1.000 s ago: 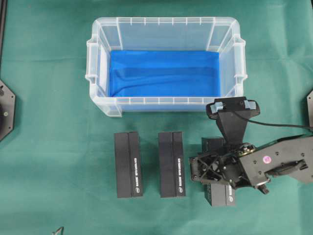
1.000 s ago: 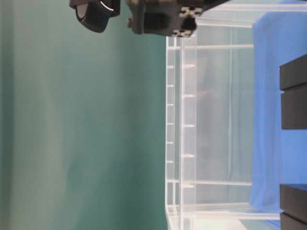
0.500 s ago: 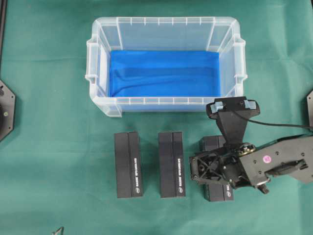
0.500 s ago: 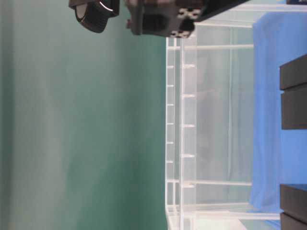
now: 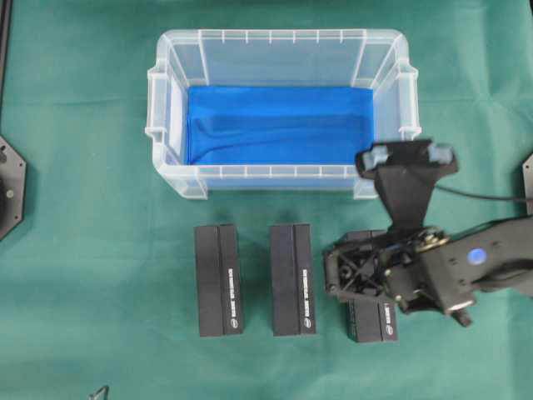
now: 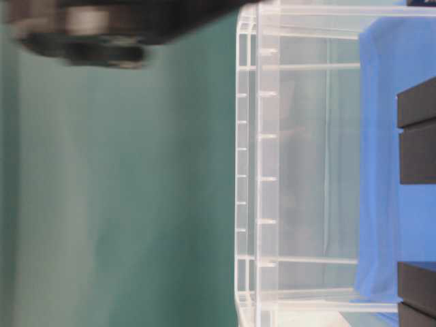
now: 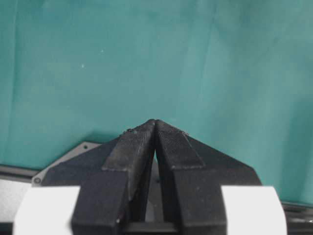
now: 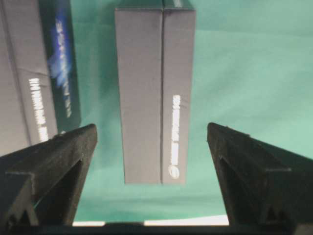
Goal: Take the box out of the case with the right arm.
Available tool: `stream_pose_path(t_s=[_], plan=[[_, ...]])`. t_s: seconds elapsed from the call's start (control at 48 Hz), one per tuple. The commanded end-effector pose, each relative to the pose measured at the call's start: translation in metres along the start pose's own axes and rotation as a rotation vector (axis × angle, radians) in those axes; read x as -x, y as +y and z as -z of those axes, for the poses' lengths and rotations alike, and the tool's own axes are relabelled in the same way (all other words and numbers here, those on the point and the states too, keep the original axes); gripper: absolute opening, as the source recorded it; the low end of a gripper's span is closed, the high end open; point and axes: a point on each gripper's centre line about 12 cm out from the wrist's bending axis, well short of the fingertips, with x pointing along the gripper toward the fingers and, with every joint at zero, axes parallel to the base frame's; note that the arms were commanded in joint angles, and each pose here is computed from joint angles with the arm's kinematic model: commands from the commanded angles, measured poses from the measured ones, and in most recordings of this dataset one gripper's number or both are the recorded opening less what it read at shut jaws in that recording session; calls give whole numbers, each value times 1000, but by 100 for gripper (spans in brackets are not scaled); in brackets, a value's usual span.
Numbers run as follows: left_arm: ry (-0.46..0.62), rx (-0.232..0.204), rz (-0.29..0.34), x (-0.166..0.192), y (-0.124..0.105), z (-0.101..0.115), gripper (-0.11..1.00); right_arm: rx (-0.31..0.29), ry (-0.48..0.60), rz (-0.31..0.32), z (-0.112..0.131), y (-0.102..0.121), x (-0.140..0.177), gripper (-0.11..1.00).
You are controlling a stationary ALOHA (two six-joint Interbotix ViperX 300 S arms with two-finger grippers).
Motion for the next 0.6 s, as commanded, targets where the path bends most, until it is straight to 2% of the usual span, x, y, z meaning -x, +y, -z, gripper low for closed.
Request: stream_pose_path(t_s=[0.0,0.188,0.417,0.584], plan=[[-16,-2,2,4,-1,-4,2,-3,-4,-35,-8,-1,34,87],[-17,0,3,4,-1,-4,2,5,-14,-31,-14,1,55,87],[-16,0,1,4,-1,-4,2,8,-16,-26,-16,1,54,87],[-16,0,1,4,-1,-4,2,11,-15,-14,-19,-7,53,87]])
